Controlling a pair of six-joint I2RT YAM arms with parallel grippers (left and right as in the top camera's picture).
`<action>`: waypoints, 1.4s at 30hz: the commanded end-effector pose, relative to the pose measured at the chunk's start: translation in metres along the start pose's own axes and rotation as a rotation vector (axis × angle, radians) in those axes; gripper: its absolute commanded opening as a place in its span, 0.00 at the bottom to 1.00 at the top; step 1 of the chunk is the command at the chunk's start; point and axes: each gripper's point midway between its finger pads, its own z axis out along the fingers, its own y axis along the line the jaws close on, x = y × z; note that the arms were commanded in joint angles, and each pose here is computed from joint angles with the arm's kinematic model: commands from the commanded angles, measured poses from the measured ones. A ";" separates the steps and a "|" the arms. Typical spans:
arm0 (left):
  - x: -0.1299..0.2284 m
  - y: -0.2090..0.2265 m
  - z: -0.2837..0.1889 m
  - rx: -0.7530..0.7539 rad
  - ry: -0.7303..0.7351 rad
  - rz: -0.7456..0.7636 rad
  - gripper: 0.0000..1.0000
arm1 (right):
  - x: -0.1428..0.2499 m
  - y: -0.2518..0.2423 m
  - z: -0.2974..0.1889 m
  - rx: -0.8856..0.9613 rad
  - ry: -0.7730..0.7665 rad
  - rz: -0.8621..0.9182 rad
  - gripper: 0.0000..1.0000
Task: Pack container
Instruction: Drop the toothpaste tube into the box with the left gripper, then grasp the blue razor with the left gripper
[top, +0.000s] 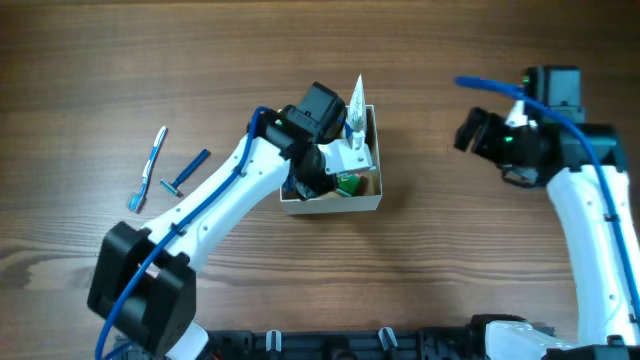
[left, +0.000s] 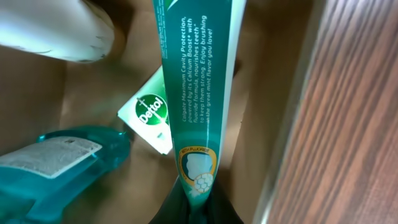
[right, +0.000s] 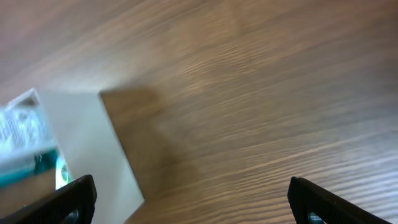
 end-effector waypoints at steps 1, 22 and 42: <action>-0.007 0.002 -0.002 -0.001 -0.036 0.027 0.05 | -0.012 -0.038 -0.002 0.005 0.000 0.204 1.00; 0.046 0.067 -0.155 -0.452 -0.182 -0.635 1.00 | -0.014 -0.082 -0.007 0.052 0.011 0.204 1.00; 0.248 0.133 0.009 -0.103 0.215 -1.262 1.00 | -0.014 -0.081 -0.007 0.048 0.011 0.205 1.00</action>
